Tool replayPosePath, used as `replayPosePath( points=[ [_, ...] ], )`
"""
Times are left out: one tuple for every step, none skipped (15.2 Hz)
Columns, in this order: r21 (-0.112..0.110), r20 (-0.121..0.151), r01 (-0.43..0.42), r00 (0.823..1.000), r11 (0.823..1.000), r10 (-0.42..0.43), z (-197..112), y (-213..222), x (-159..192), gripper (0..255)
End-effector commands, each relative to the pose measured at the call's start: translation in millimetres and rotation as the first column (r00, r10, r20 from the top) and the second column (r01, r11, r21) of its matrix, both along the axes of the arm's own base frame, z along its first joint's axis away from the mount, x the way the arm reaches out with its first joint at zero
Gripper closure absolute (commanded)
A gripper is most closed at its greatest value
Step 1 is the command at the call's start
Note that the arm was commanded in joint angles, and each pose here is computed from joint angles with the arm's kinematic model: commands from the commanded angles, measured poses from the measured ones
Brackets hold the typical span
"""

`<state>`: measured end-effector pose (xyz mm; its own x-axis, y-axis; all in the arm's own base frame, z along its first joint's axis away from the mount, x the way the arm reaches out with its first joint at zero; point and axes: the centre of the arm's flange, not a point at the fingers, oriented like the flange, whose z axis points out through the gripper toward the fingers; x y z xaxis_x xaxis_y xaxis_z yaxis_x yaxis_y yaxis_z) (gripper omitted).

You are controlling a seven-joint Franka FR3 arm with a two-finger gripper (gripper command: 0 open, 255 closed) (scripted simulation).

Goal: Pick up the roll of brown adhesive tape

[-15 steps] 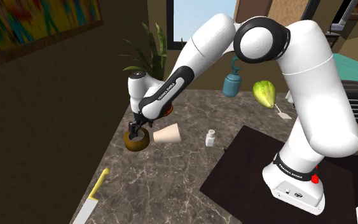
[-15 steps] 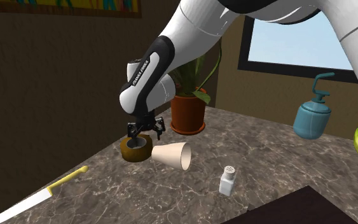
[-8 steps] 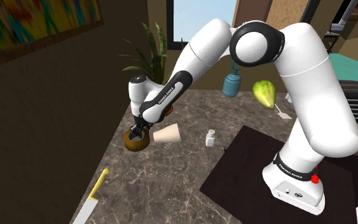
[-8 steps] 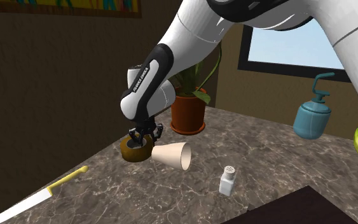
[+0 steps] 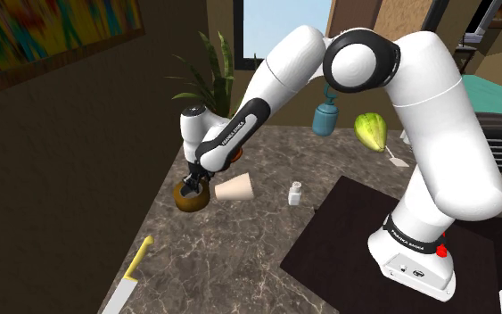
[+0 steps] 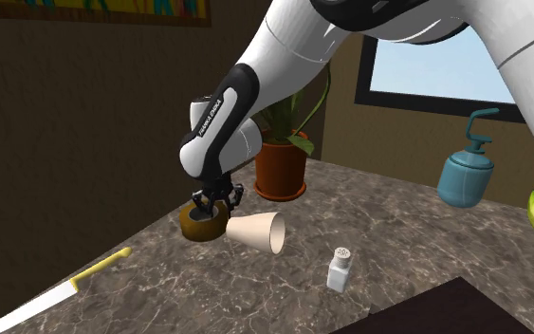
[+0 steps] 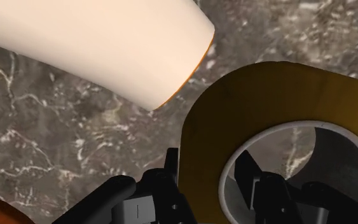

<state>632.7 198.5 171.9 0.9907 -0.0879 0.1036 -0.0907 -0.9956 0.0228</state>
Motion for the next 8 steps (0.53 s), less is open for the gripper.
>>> replayPosePath(
  points=[
    [0.000,0.000,0.000,1.000,1.000,0.000,8,0,0,255],
    [0.000,0.000,0.000,1.000,1.000,0.000,13,0,0,255],
    [0.000,0.000,0.000,1.000,1.000,0.000,19,0,0,255],
    [0.000,0.000,0.000,1.000,1.000,0.000,24,0,0,255],
    [0.000,0.000,0.000,1.000,1.000,0.000,29,0,0,255],
    [0.000,0.000,0.000,1.000,1.000,0.000,34,0,0,255],
    [0.000,0.000,0.000,1.000,1.000,0.000,40,0,0,255],
    [0.000,0.000,0.000,1.000,1.000,0.000,45,0,0,255]
  ],
)
